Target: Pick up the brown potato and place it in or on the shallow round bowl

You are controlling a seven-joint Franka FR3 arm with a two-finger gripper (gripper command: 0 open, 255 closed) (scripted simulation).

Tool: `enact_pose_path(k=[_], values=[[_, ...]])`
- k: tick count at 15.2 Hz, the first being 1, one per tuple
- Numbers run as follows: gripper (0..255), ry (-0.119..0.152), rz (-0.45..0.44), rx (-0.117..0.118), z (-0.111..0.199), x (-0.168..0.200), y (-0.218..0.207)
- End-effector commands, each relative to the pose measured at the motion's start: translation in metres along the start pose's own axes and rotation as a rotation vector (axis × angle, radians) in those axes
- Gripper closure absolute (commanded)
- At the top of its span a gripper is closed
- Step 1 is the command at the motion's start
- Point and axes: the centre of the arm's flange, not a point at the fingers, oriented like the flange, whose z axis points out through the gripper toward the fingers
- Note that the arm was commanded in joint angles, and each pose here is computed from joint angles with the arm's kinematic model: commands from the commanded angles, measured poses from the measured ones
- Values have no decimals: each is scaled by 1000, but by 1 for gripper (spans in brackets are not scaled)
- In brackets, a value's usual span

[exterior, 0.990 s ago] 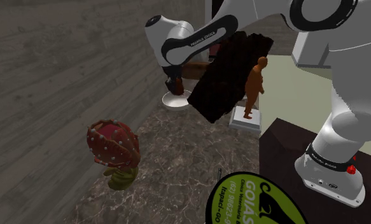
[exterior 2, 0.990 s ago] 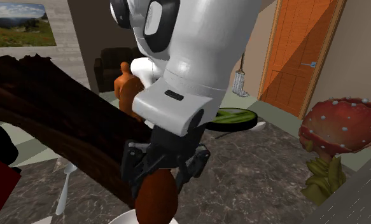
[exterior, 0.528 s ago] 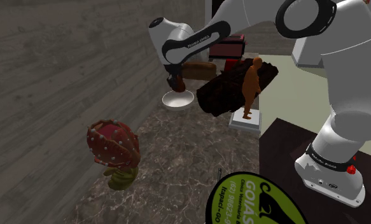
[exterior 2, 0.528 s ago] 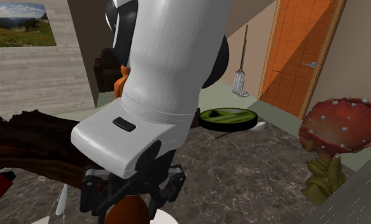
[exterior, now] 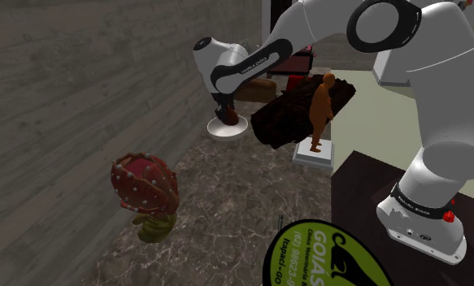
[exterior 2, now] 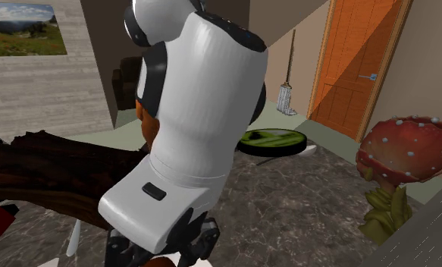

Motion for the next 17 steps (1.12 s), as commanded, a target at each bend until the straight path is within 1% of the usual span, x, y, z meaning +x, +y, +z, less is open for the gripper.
enact_pose_path(k=[1,2,10,11,16,17], values=[[255,0,0,0,9,1,-4],[255,0,0,0,16,2,-6],[255,0,0,0,16,2,-6],[0,0,0,0,16,2,-6],[0,0,0,0,16,2,-6],[0,0,0,0,3,2,-6]])
